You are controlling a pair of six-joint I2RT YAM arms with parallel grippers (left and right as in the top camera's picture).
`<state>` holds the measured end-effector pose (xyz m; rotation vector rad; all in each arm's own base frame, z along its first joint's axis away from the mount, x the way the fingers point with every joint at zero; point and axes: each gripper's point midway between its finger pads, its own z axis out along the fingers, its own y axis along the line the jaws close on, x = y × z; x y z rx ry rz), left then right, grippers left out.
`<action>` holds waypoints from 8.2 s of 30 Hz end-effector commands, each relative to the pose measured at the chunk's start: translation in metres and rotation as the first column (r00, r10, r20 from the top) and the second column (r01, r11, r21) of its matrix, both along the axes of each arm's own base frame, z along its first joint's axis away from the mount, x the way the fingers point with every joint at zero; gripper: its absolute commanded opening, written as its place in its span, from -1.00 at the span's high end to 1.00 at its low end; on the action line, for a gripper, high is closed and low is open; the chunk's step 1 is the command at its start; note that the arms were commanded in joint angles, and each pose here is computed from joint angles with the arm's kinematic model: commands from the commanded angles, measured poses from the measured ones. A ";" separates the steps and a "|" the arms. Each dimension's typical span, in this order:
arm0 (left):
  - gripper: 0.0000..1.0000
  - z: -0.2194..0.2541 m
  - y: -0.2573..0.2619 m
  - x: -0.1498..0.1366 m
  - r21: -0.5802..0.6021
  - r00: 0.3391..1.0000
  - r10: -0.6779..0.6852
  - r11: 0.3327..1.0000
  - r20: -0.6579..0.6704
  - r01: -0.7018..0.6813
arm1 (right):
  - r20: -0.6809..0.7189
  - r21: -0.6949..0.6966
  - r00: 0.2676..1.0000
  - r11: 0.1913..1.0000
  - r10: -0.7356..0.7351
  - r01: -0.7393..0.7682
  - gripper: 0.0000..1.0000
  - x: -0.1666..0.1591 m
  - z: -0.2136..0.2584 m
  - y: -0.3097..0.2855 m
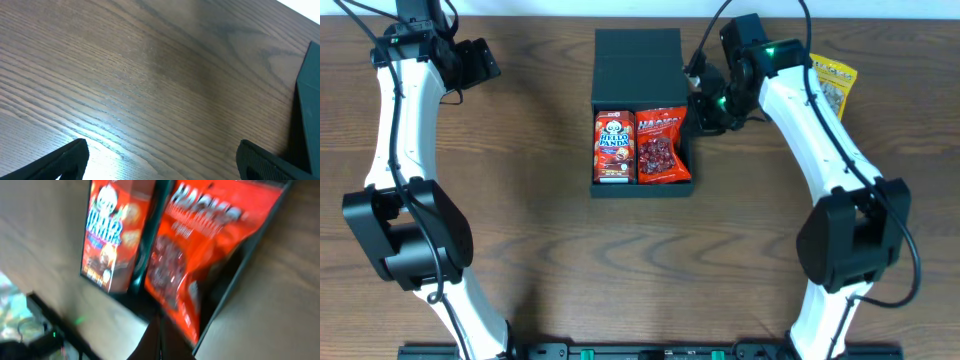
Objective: Pack container
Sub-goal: 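Carry the red Hacks bag into the black box and release it, then move the right gripper over to the yellow Hacks candy bag, then grasp the yellow Hacks bag with the right gripper and lift, then lower the yellow Hacks bag into the black box and release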
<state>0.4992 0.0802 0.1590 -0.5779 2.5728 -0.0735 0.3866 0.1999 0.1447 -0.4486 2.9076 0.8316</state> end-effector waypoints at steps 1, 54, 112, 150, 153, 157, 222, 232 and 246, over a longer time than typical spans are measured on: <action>-0.90 -0.007 0.001 0.000 -0.004 1.000 0.012 1.000 -0.016 -0.013 | 0.006 -0.020 0.989 0.989 0.146 -0.146 0.98 -0.021 -0.005 0.013; -0.90 -0.012 0.001 -0.010 -0.005 0.998 0.016 1.000 -0.061 -0.017 | 0.348 0.057 0.806 0.869 -0.479 0.492 0.97 0.126 0.013 -0.277; -0.90 -0.010 0.002 -0.005 -0.005 0.999 0.023 1.000 -0.039 -0.023 | 0.070 0.201 0.708 0.705 -0.703 0.680 0.98 0.157 -0.128 -0.318; -0.90 -0.010 0.001 -0.007 -0.007 0.999 0.023 1.000 -0.046 -0.023 | 0.031 0.537 0.985 0.834 -0.172 0.128 0.97 0.081 0.081 -0.056; -0.90 -0.010 0.001 -0.007 -0.007 0.999 0.023 1.000 -0.046 -0.023 | 0.027 0.471 0.989 0.874 -0.147 0.117 0.97 0.070 0.070 -0.054; -0.90 -0.010 0.001 -0.007 -0.007 0.999 0.023 1.000 -0.045 -0.023 | 0.040 0.442 0.996 0.895 -0.084 0.058 0.97 0.059 0.064 -0.037; -0.91 -0.014 -0.001 -0.013 -0.003 0.997 -0.015 1.000 -0.076 0.014 | 0.270 -0.098 0.962 0.995 0.035 -0.009 0.98 0.005 0.002 0.019; -0.90 -0.016 -0.002 -0.018 -0.005 0.995 -0.015 1.000 -0.096 0.014 | 0.101 -0.248 0.993 0.968 0.063 -0.036 0.97 0.000 -0.085 0.014; -0.90 -0.016 -0.002 -0.018 -0.006 0.995 -0.015 1.000 -0.098 0.014 | 0.125 -0.253 0.990 0.967 0.065 -0.032 0.97 0.008 -0.067 0.007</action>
